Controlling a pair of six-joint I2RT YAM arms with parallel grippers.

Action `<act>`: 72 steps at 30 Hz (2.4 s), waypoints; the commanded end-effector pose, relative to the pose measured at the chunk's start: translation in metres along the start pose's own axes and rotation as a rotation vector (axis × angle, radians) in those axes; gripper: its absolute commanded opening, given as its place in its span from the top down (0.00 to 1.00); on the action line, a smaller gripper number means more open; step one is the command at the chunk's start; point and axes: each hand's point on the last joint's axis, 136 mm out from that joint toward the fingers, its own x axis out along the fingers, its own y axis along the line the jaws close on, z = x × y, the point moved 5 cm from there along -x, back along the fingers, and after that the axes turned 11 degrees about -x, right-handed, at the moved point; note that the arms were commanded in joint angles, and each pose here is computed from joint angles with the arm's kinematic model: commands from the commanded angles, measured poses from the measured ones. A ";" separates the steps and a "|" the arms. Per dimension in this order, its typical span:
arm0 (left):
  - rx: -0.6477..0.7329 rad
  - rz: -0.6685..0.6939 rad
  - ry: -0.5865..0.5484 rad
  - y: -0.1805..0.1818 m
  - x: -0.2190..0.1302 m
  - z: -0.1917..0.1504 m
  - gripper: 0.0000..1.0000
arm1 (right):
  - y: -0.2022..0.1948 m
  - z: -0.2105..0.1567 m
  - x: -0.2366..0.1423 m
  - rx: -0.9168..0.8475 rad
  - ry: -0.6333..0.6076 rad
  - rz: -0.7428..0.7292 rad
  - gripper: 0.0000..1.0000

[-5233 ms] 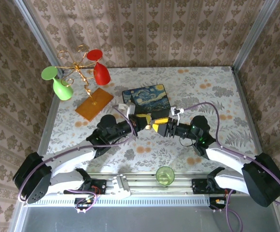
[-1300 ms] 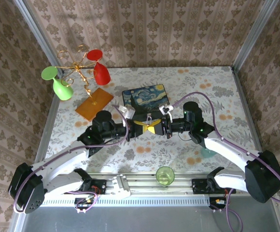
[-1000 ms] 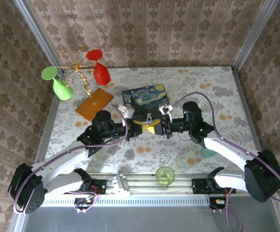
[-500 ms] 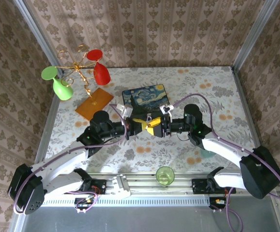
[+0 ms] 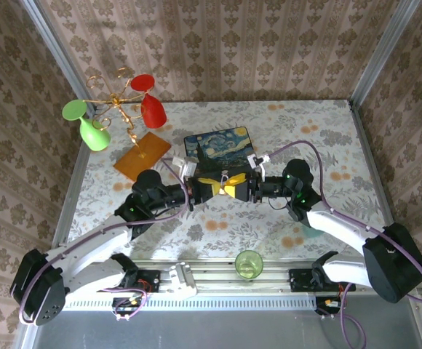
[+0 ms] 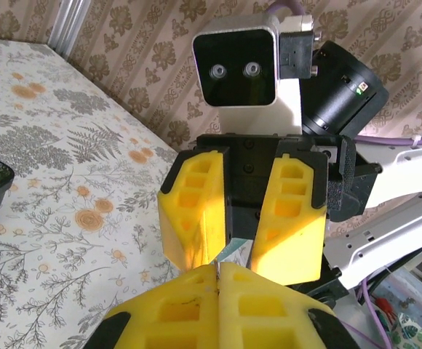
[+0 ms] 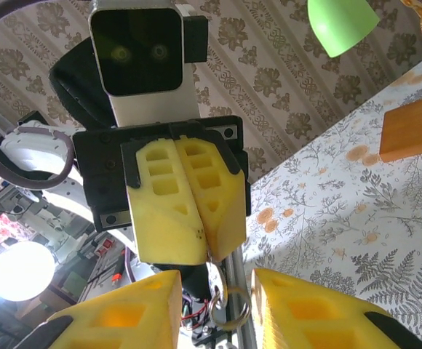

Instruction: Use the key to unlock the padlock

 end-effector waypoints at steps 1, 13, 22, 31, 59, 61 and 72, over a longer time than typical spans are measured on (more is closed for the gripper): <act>0.019 -0.021 -0.041 -0.009 -0.003 0.006 1.00 | 0.005 0.003 -0.002 -0.023 -0.009 0.028 0.68; 0.023 -0.045 -0.032 -0.013 0.006 0.001 1.00 | 0.006 0.001 0.000 -0.015 -0.009 0.054 0.72; 0.019 -0.032 -0.034 -0.009 0.008 0.002 1.00 | 0.002 -0.003 0.000 -0.015 -0.014 0.039 0.81; 0.012 -0.037 -0.028 -0.006 0.010 0.001 1.00 | 0.000 -0.004 0.000 -0.008 -0.019 0.047 0.97; -0.112 0.564 0.136 0.132 0.046 -0.027 0.04 | -0.103 -0.087 -0.069 0.275 0.312 -0.823 1.00; -0.102 0.538 0.156 0.139 0.054 -0.030 0.04 | -0.101 -0.087 -0.071 0.266 0.315 -0.829 1.00; -0.115 0.606 0.193 0.183 0.072 -0.040 0.08 | -0.091 -0.092 -0.078 0.251 0.310 -0.827 1.00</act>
